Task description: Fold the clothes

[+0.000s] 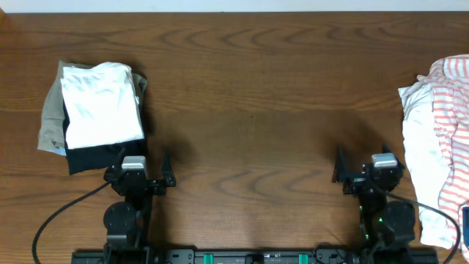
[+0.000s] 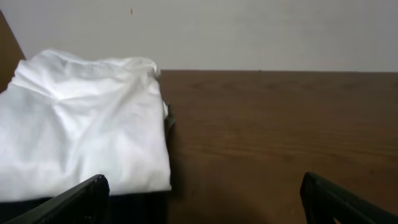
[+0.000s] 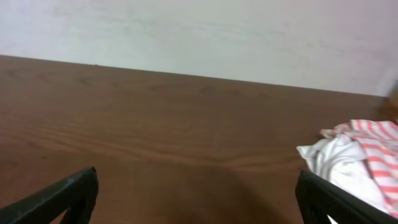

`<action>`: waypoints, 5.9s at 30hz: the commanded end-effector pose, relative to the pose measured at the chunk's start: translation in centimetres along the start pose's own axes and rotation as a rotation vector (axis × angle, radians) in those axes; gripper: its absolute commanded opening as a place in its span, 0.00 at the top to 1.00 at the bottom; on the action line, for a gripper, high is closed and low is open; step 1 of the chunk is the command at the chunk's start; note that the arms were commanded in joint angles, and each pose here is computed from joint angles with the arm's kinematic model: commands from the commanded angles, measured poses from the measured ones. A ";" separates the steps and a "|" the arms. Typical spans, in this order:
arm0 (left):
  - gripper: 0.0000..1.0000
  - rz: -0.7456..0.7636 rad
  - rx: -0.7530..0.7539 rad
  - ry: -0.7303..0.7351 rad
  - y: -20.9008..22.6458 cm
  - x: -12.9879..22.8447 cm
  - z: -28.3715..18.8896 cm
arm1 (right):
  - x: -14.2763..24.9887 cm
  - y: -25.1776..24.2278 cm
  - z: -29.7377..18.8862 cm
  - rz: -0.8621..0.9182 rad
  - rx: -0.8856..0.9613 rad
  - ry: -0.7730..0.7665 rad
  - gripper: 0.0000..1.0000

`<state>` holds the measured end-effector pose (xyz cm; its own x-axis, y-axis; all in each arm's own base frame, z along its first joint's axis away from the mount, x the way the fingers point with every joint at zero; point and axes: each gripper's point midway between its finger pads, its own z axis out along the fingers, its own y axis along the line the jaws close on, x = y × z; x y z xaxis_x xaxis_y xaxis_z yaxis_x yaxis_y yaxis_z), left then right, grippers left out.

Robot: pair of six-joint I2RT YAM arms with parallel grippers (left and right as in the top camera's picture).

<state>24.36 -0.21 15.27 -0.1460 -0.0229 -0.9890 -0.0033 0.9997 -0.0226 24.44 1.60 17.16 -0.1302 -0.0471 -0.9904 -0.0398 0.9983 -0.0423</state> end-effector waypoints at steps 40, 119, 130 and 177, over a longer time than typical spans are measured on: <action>0.02 -0.097 0.170 0.555 -3.9 -3.5 5.8 | 9.9 -20.5 16.3 0.013 0.508 0.897 0.24; 0.02 -0.096 0.170 0.551 -3.9 -2.9 7.7 | 15.4 -4.1 8.5 0.110 0.206 1.309 0.26; 0.02 -0.096 0.170 0.551 -3.9 -2.9 7.7 | 17.5 -1.5 9.6 0.262 0.117 1.213 0.55; 0.02 -0.157 0.155 0.533 -4.0 -3.4 8.0 | -12.9 18.1 14.0 -0.187 -0.731 0.542 0.99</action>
<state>32.37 -3.90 16.65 -0.6499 -0.1237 -0.7499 0.0677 0.9733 -0.2193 42.06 13.56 28.22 -0.5728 -0.2398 -0.7838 -0.5117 0.8516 0.1134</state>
